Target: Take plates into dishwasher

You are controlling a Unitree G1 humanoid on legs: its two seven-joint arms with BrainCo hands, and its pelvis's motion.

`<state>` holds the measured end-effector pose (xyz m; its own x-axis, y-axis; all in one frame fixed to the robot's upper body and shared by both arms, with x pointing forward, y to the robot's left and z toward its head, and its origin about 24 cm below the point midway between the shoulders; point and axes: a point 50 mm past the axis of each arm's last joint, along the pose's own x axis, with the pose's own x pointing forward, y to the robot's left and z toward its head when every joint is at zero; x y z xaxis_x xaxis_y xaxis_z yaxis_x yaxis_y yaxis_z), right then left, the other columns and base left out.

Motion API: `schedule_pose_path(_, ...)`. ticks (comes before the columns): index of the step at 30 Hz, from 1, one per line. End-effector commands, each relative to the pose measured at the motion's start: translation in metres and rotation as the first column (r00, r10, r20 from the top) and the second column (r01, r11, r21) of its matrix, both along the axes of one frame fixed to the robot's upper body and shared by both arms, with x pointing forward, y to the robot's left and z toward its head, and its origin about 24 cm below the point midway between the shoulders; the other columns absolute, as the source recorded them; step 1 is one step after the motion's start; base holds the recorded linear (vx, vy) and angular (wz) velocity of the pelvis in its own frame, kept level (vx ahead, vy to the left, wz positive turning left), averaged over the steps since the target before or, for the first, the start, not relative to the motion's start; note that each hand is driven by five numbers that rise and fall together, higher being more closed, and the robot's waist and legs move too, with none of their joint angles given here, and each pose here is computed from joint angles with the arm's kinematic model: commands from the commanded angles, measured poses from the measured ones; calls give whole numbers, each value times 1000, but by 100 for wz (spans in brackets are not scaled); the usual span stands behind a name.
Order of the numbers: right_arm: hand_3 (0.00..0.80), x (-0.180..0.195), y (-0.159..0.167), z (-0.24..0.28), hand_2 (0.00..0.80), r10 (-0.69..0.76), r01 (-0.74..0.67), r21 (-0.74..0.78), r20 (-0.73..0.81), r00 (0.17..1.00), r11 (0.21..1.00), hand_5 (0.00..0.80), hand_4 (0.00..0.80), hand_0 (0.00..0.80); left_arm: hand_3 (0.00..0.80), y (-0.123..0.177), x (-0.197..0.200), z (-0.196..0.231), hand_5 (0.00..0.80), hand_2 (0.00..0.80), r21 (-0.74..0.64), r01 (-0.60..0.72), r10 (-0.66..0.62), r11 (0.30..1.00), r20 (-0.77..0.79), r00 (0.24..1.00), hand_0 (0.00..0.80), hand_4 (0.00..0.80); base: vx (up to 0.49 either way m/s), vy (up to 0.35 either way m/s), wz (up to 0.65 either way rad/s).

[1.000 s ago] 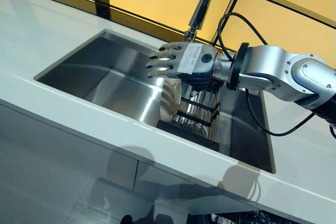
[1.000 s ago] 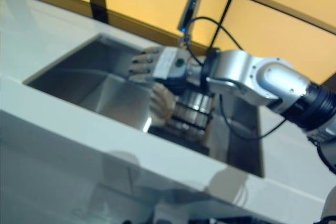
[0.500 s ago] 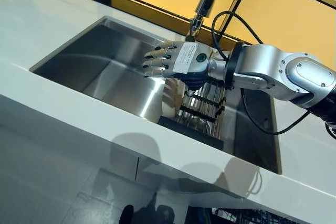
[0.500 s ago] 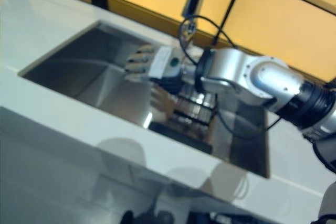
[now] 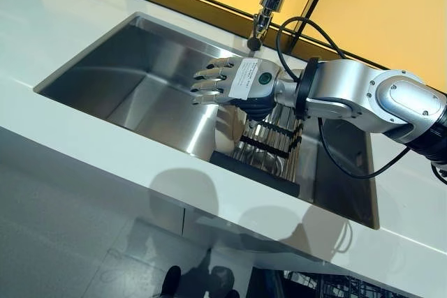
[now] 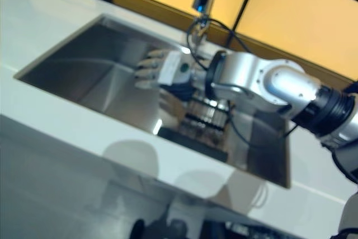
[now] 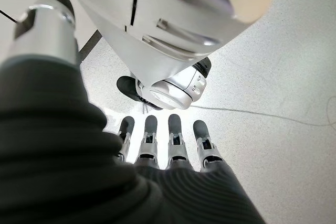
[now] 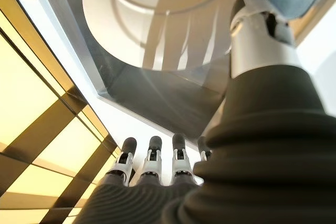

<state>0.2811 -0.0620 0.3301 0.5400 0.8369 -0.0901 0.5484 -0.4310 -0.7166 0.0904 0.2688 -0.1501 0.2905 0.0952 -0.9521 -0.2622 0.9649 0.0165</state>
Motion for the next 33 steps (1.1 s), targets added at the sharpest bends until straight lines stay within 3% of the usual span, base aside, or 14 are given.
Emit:
schedule_pose_path(1,0,3,-2,22,0,-69,70,-7,92,993,998,0,0,0,0,-1,6,1,0,0,-17,-2,2,1000,16,1000,0,0,0,0,0)
schedule_pose_path(27,0,26,-20,-6,0,-191,193,-105,27,981,976,0,0,0,0,-7,19,3,0,0,-55,-29,33,998,82,996,0,0,-12,5,0)
schedule_pose_path(31,800,31,-20,-6,800,-193,197,-91,47,980,976,800,800,800,0,-9,21,3,0,0,-63,-38,44,997,90,995,0,0,-41,12,0)
schedule_pose_path(33,800,34,-19,-4,800,-194,198,-81,60,979,977,800,800,800,0,-11,21,2,0,0,-68,-45,51,997,93,994,0,0,-38,13,-1)
